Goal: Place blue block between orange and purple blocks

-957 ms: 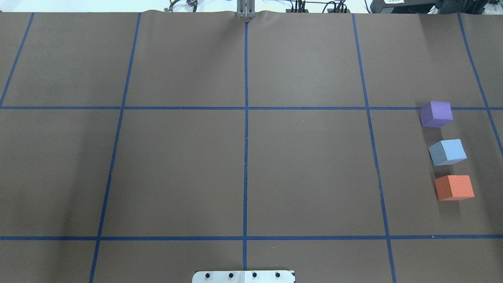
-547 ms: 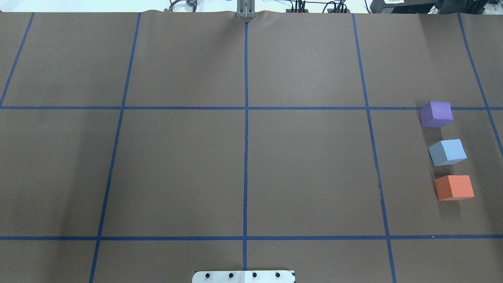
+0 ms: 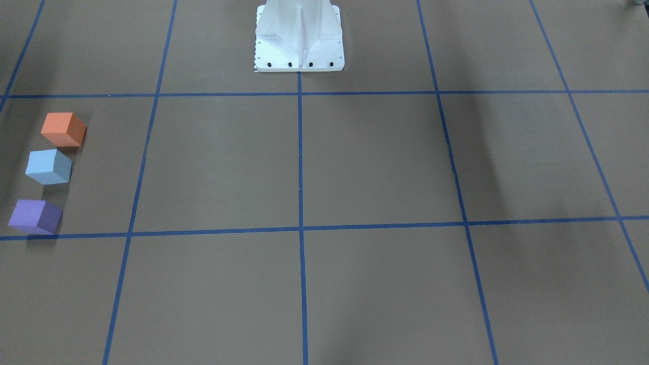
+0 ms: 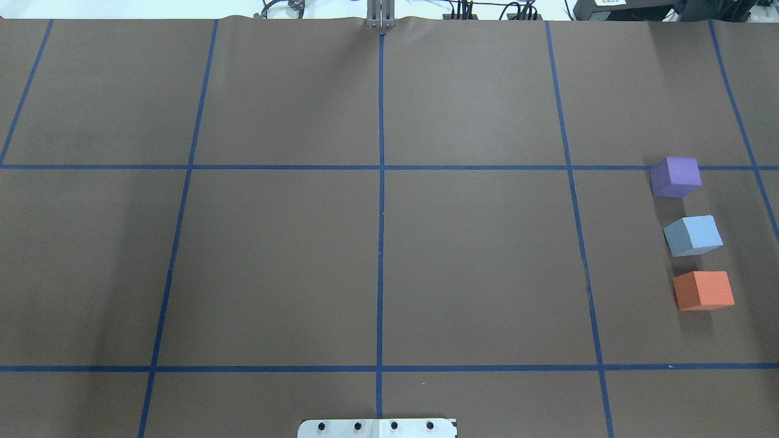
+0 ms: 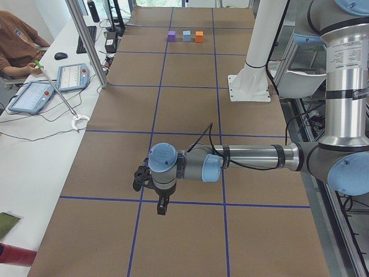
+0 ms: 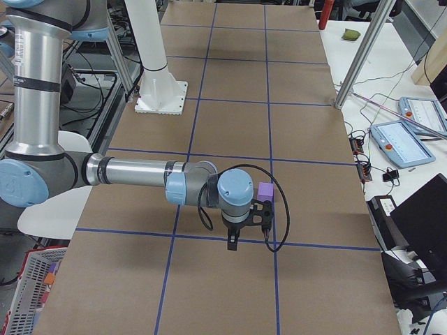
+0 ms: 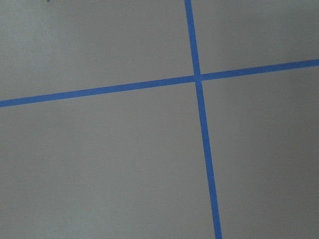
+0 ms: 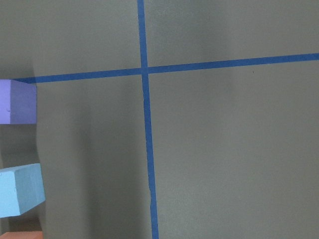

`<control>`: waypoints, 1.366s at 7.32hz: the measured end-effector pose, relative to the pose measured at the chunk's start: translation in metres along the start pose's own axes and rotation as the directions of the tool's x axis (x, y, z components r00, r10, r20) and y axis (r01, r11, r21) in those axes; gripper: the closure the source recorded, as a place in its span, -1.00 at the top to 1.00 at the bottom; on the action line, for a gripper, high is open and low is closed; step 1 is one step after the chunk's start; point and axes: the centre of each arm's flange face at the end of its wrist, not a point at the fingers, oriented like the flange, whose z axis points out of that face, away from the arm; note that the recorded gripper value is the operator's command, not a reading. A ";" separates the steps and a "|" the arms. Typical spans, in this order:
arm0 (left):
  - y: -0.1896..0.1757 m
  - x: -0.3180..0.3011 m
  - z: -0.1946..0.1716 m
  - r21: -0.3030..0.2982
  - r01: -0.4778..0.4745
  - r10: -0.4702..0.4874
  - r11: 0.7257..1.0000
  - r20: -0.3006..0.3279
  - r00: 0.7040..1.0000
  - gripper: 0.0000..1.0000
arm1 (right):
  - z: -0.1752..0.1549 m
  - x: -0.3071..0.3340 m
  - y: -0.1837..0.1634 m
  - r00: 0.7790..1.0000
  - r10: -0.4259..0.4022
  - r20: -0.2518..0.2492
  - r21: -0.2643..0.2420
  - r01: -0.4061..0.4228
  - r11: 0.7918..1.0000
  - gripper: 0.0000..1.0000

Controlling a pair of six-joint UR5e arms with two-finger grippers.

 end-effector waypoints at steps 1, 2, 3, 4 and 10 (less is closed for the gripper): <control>0.000 0.000 0.000 0.001 0.000 0.000 1.000 0.000 1.000 1.00 | 0.000 0.000 0.000 1.000 0.000 0.000 0.000 0.000 1.000 1.00; -0.001 0.000 0.000 0.002 -0.001 0.001 1.000 0.000 1.000 1.00 | 0.001 0.001 0.000 1.000 0.001 0.000 -0.001 -0.001 1.000 1.00; -0.001 0.000 -0.001 0.002 -0.001 0.001 1.000 0.000 1.000 1.00 | 0.001 0.001 0.000 1.000 0.002 -0.001 -0.002 -0.002 1.000 1.00; -0.001 0.000 -0.001 0.002 -0.001 0.001 1.000 0.000 1.000 1.00 | 0.002 0.003 0.000 1.000 0.009 -0.006 -0.004 -0.009 1.000 1.00; -0.003 0.000 -0.001 0.002 -0.001 0.001 1.000 0.000 1.000 1.00 | 0.002 0.003 -0.001 0.996 0.086 -0.019 0.000 -0.086 0.996 1.00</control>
